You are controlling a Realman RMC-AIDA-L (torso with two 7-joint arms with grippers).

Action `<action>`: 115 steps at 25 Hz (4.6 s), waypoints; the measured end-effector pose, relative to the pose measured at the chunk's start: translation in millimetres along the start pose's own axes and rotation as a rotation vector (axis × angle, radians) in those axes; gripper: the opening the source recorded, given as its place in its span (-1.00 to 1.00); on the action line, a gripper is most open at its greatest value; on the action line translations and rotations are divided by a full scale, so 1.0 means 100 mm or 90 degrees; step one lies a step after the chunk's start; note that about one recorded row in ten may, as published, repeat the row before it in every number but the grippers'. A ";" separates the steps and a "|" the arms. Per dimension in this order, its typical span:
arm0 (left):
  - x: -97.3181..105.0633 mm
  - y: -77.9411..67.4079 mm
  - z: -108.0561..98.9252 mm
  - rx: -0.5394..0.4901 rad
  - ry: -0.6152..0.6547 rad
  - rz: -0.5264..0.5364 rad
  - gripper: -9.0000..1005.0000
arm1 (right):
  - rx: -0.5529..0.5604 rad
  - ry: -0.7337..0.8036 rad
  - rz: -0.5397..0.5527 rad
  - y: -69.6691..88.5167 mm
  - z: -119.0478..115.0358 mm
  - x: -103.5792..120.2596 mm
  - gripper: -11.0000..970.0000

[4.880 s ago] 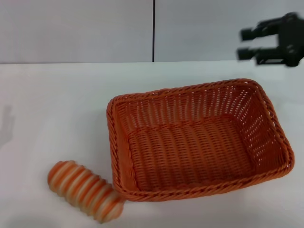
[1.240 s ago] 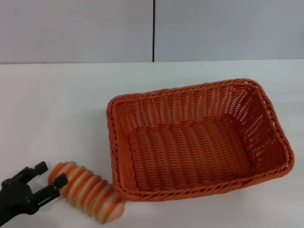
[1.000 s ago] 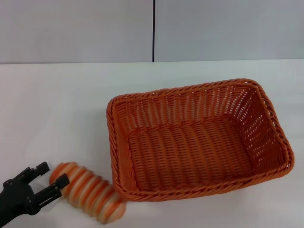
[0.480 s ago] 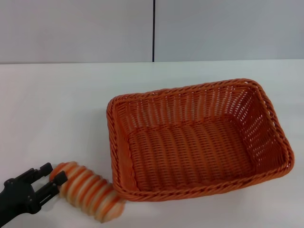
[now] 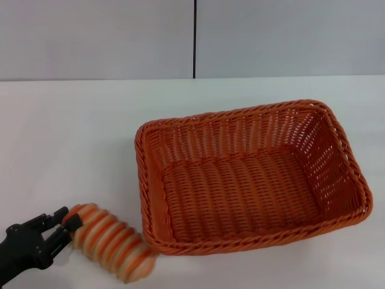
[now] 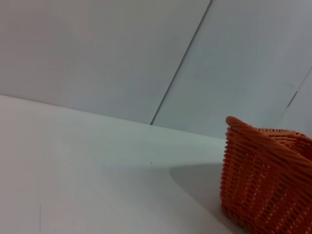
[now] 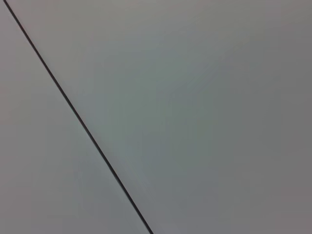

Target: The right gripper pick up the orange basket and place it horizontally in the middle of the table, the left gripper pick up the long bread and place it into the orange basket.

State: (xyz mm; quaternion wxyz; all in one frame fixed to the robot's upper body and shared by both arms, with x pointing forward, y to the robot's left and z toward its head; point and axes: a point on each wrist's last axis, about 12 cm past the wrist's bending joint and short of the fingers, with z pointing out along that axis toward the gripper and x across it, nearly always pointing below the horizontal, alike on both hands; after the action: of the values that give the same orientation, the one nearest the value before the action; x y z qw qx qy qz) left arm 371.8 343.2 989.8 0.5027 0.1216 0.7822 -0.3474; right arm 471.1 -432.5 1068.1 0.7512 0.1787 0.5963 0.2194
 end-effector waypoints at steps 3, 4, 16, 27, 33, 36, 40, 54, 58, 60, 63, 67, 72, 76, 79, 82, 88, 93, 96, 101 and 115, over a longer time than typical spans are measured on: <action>0.00 0.00 0.00 0.001 0.000 0.000 -0.26 | 0.001 -0.002 0.000 0.00 0.00 0.00 0.06; 0.00 0.00 0.00 0.001 -0.001 -0.001 -0.28 | 0.001 -0.002 0.000 0.00 0.00 0.00 0.06; -0.01 -0.01 0.03 0.015 0.010 -0.003 -0.55 | 0.002 -0.007 0.002 0.00 0.01 0.00 0.06; -0.01 -0.01 0.04 0.015 0.011 -0.003 -0.67 | 0.004 -0.009 0.004 0.00 0.00 0.00 0.06; -0.02 0.00 0.05 0.017 0.011 -0.001 -0.73 | 0.005 -0.009 0.004 0.00 -0.01 0.00 0.06; -0.02 0.00 0.05 0.017 0.010 -0.001 -0.77 | 0.008 -0.008 0.004 0.00 -0.01 0.00 0.06; -0.03 0.01 0.04 0.013 0.007 -0.004 -0.79 | 0.008 -0.007 0.009 0.00 -0.01 0.02 0.06; -0.33 0.30 -0.19 -0.104 -0.099 -0.002 -0.82 | 0.006 0.001 0.022 0.03 0.00 0.08 0.06; -0.49 0.43 -0.37 -0.193 -0.188 0.002 -0.82 | 0.002 0.009 0.032 0.05 0.00 0.13 0.06; -0.55 0.45 -0.40 -0.204 -0.226 0.002 -0.82 | -0.002 0.013 0.036 0.07 0.01 0.16 0.06; -0.66 0.41 -0.31 -0.178 -0.291 0.007 -0.82 | -0.006 0.021 0.039 0.09 0.02 0.19 0.06; -0.81 0.29 -0.06 -0.090 -0.352 0.017 -0.83 | -0.007 0.031 0.047 0.12 0.05 0.25 0.06; -0.96 0.20 0.21 -0.002 -0.373 0.020 -0.84 | -0.018 0.043 0.053 0.17 0.12 0.30 0.06; -0.99 0.16 0.33 0.034 -0.360 0.020 -0.84 | -0.017 0.039 0.059 0.19 0.15 0.32 0.06; -1.04 0.03 0.66 0.127 -0.316 0.033 -0.84 | -0.016 0.035 0.062 0.20 0.19 0.33 0.06; -1.07 -0.05 0.82 0.178 -0.287 0.040 -0.84 | -0.015 0.030 0.066 0.21 0.22 0.33 0.06; -1.07 -0.17 1.04 0.249 -0.219 0.053 -0.84 | -0.006 0.030 0.076 0.22 0.24 0.36 0.06; -1.01 -0.25 1.16 0.283 -0.175 0.079 -0.84 | -0.008 0.032 0.081 0.25 0.29 0.39 0.06; -0.97 -0.31 1.20 0.291 -0.180 0.084 -0.85 | -0.013 0.032 0.083 0.27 0.34 0.40 0.06; -0.97 -0.29 1.19 0.276 -0.197 0.088 -0.52 | -0.019 0.032 0.081 0.30 0.39 0.42 0.06; -1.11 -0.07 1.00 0.107 -0.371 0.087 0.48 | -0.012 0.001 0.084 0.28 0.40 0.35 0.06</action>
State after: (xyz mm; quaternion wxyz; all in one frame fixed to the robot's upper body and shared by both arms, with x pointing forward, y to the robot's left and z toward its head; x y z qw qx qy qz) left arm 489.6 288.8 1063.9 0.7162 0.1106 0.5636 -0.3965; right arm 513.8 -389.8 1063.6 0.7365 0.2101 0.5815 0.2744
